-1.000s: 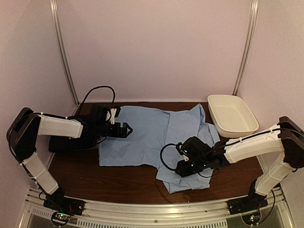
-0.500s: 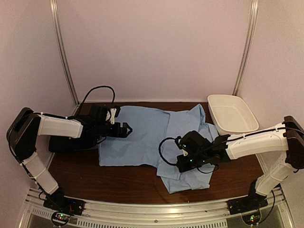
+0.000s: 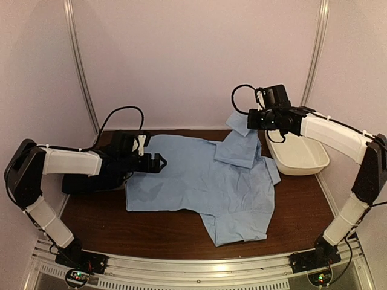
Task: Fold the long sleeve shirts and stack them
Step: Adjust the sleeve at the center of the board.
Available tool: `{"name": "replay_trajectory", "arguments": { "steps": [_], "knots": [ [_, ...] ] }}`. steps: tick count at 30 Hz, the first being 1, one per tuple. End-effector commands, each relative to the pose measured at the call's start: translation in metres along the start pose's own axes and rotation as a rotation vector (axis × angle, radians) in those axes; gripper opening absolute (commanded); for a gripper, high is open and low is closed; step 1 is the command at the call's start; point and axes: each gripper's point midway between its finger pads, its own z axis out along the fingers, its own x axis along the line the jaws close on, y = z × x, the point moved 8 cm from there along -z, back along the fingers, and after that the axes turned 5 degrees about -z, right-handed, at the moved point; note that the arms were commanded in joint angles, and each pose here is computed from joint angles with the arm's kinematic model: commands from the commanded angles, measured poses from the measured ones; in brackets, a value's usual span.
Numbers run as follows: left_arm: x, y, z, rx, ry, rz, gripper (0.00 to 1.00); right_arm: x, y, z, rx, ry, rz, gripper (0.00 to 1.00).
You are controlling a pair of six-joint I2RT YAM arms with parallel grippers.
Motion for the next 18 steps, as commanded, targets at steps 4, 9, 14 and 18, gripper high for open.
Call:
{"name": "replay_trajectory", "arguments": {
  "steps": [4,9,14,18],
  "knots": [
    [-0.004,0.006,-0.007,-0.035,0.0,0.029,0.98,-0.053,0.005,0.126,0.118,-0.075,-0.015,0.03],
    [-0.005,0.006,-0.003,-0.025,-0.012,0.03,0.98,-0.081,-0.005,0.183,0.185,-0.143,0.005,0.34],
    [-0.002,-0.001,0.001,0.0,-0.018,0.033,0.98,-0.082,-0.005,0.158,0.171,-0.167,-0.017,0.72],
    [0.001,-0.011,0.004,0.026,-0.023,0.024,0.98,-0.071,-0.017,0.103,0.143,-0.114,-0.025,0.83]
  ]
}}
